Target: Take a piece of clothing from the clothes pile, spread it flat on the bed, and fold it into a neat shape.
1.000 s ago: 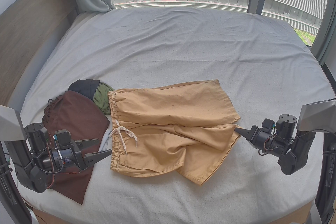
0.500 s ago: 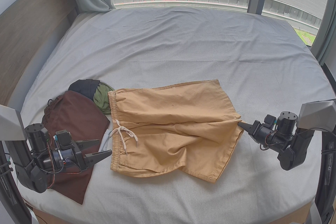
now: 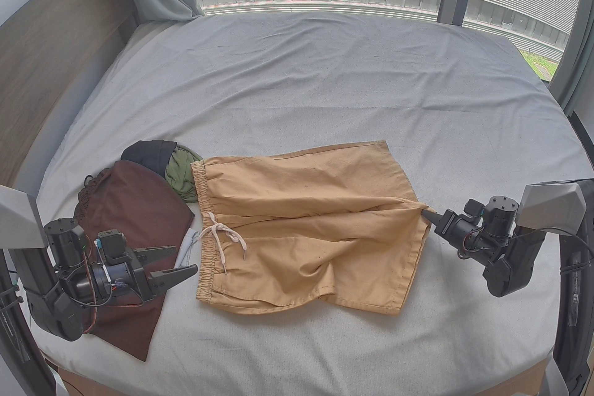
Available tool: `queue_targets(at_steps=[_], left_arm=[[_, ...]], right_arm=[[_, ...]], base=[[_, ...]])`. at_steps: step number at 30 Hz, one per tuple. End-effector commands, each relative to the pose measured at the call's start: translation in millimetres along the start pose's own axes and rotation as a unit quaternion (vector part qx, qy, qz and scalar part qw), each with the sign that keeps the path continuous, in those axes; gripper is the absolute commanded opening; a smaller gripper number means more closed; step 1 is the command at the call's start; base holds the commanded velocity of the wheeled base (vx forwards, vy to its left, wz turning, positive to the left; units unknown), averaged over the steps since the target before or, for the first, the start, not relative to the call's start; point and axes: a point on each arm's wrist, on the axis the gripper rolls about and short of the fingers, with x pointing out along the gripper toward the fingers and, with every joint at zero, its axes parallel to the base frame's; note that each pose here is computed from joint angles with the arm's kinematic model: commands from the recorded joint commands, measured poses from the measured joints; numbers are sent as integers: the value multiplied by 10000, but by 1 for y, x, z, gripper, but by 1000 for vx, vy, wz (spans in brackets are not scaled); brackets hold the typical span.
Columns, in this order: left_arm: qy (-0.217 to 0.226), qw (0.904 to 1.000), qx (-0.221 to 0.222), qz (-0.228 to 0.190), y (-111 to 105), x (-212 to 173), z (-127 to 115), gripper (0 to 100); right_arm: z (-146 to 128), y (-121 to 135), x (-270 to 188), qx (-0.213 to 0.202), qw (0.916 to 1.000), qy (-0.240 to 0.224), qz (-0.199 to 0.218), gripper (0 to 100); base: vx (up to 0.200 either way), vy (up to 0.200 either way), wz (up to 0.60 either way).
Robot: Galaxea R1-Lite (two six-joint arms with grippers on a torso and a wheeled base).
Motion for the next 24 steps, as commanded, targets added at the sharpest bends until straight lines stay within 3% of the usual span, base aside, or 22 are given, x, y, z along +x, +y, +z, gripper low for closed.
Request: queue_targets(at_steps=[1, 12, 13, 20, 24], left_arm=[[-3, 10000, 0, 0, 0, 0, 0, 100], [-7, 10000, 6, 0, 0, 0, 0, 100], [-6, 10000, 6, -8, 0, 0, 0, 100], [-11, 10000, 12, -8, 0, 0, 1, 100], [1, 10000, 1, -14, 0, 1, 0, 100]], right_arm=[[-5, -4, 6, -18, 10000, 20, -12, 0], [-6, -2, 5, -31, 10000, 42, -9, 0], [-5, -1, 5, -39, 10000, 30, 10, 100], [9, 19, -15, -420, 9991, -34, 104, 100], [18, 39, -34, -552, 9974, 91, 447, 100]], base=[[0, 0, 0], [0, 0, 0], [0, 0, 0], [0, 0, 0], [0, 0, 0]])
